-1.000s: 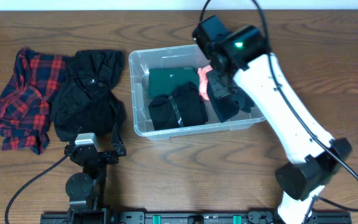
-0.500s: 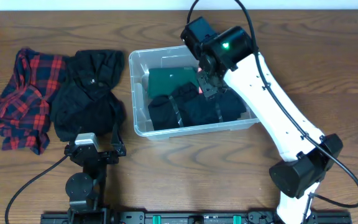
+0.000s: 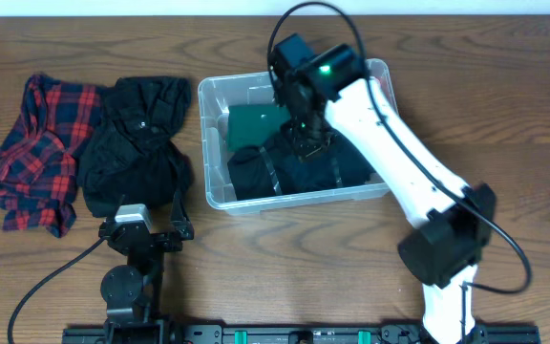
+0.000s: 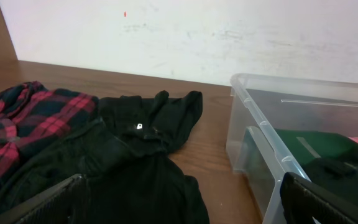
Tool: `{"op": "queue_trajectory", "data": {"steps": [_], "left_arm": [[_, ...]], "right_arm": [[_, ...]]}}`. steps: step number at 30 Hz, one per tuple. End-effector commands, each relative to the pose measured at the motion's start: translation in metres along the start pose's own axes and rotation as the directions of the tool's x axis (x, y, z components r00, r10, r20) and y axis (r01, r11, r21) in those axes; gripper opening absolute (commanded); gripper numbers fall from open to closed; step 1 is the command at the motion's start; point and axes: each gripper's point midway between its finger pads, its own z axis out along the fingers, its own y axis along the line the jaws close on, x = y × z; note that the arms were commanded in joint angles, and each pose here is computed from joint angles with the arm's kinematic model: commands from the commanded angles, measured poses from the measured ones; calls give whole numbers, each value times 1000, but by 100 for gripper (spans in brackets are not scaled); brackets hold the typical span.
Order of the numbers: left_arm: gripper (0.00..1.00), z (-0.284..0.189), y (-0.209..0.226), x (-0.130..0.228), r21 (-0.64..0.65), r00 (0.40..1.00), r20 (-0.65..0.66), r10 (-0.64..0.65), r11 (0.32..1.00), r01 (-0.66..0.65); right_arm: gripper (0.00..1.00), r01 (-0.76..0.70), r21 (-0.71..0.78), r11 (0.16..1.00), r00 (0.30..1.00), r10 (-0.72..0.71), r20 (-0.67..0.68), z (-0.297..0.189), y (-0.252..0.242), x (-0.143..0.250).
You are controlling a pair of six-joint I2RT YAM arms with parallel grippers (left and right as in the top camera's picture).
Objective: Pack container
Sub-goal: 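Release the navy item and press it down with the right gripper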
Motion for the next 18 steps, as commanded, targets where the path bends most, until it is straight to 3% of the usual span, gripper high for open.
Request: {"op": "queue_trajectory", "data": {"steps": [1, 18], "left_arm": [[98, 1, 2, 16, -5, 999, -47, -13, 1000, 13], [98, 1, 2, 16, -5, 999, -47, -13, 1000, 13]], "right_arm": [[1, 50, -24, 998, 996, -51, -68, 26, 4, 2], [1, -96, 42, 994, 971, 103, -215, 127, -77, 13]]}}
